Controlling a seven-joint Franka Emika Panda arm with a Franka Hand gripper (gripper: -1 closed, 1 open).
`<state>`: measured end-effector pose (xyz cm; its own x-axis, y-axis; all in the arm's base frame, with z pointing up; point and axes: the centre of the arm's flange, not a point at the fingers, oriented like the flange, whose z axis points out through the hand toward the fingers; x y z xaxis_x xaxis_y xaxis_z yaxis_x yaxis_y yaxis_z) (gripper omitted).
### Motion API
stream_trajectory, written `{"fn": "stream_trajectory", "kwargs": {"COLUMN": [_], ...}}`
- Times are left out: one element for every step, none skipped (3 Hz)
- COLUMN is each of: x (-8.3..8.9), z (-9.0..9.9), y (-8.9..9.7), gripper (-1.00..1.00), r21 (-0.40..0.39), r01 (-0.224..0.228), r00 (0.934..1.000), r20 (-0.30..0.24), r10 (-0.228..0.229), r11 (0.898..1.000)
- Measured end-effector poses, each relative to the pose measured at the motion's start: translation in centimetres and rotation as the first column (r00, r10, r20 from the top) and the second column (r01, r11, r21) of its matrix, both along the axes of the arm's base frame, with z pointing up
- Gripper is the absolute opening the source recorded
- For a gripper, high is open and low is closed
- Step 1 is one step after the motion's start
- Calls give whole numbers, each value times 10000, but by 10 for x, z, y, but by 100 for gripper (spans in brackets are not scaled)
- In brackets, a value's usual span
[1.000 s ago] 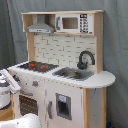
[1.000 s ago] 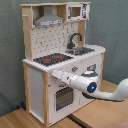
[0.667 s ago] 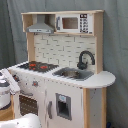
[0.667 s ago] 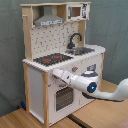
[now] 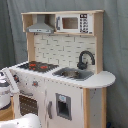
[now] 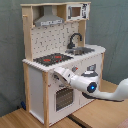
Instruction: Play with the kitchen
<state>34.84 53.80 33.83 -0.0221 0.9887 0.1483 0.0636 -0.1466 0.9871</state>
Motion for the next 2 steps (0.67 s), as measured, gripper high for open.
{"fn": "stream_trajectory", "kwargs": {"x": [0, 0], "z": [0, 0], "y": [0, 0], "gripper": [-100, 100], "r21": [1000, 1009], "r01": [54, 52], "r00": [10000, 10000], "r20": [-34, -36], "r10": [-51, -49], "r11": [9950, 9949]}}
